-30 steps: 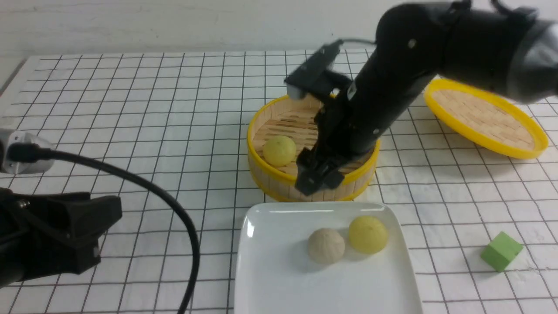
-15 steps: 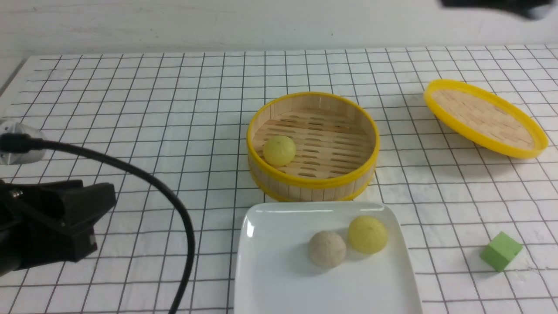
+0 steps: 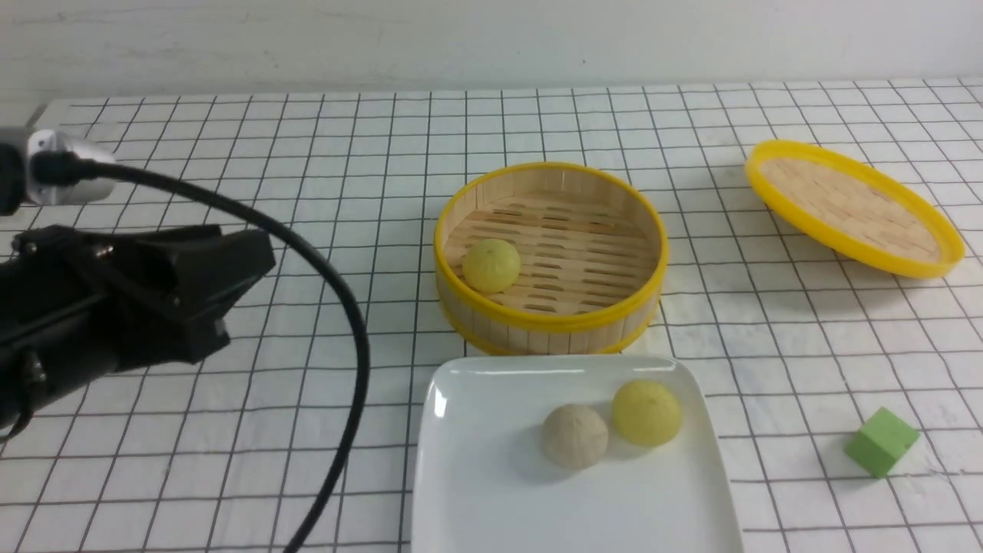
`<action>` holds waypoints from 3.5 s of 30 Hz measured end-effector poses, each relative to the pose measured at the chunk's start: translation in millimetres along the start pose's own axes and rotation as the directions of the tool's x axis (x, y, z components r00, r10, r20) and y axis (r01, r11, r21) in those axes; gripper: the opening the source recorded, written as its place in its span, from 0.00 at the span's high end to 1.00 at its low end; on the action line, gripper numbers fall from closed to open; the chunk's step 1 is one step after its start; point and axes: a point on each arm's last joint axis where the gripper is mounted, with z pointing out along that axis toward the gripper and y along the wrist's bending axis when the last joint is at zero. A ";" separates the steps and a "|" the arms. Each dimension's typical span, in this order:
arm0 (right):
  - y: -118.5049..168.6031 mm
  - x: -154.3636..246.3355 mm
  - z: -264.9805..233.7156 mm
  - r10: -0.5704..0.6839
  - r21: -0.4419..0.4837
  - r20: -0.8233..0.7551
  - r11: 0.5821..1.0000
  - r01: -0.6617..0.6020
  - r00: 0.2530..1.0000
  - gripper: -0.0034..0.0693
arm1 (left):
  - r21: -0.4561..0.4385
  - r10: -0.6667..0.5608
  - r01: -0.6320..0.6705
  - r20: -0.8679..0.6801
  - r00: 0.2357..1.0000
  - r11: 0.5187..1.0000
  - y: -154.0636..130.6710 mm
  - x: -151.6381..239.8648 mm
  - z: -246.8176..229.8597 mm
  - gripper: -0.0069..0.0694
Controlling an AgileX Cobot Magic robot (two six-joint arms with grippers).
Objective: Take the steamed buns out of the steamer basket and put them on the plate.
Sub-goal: Use the left arm to grab the steamed stuffed bun that is closest to it
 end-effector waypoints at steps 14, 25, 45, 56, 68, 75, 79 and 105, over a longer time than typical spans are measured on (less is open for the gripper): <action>-11.3 22.7 13.2 0.064 0.159 -0.174 0.987 -0.036 0.983 0.21 | 0.046 0.086 -0.086 0.010 0.996 0.995 4.6 -7.2 17.7 0.46; -12.0 28.0 12.3 0.086 0.173 -0.229 0.984 -0.047 0.970 0.21 | 0.122 0.089 -0.084 -0.037 0.995 0.989 5.6 -24.1 62.7 0.46; -13.0 37.5 9.1 0.105 0.194 -0.331 0.980 -0.041 0.938 0.21 | 0.127 0.044 -0.016 -0.224 0.973 0.992 7.9 -10.5 193.8 0.46; -13.5 41.0 7.6 0.110 0.203 -0.369 0.978 -0.036 0.923 0.21 | 0.161 0.015 0.044 -0.344 0.939 0.986 15.9 20.4 227.7 0.46; -13.6 41.4 7.5 0.111 0.204 -0.373 0.978 -0.035 0.921 0.21 | 0.215 0.018 0.088 -0.446 0.895 0.973 21.2 61.9 249.0 0.46; -13.6 41.4 7.5 0.111 0.204 -0.373 0.978 -0.035 0.921 0.21 | 0.240 0.050 0.061 -0.431 0.901 0.969 20.3 62.4 250.6 0.46; -13.6 41.4 7.5 0.111 0.204 -0.373 0.978 -0.035 0.921 0.21 | 0.245 0.085 0.022 -0.417 0.905 0.969 21.6 60.2 253.1 0.46; -15.4 41.1 7.2 0.100 0.218 -0.372 0.976 -0.018 0.923 0.22 | 0.275 0.196 -0.098 -0.353 0.915 0.956 12.9 11.1 240.3 0.46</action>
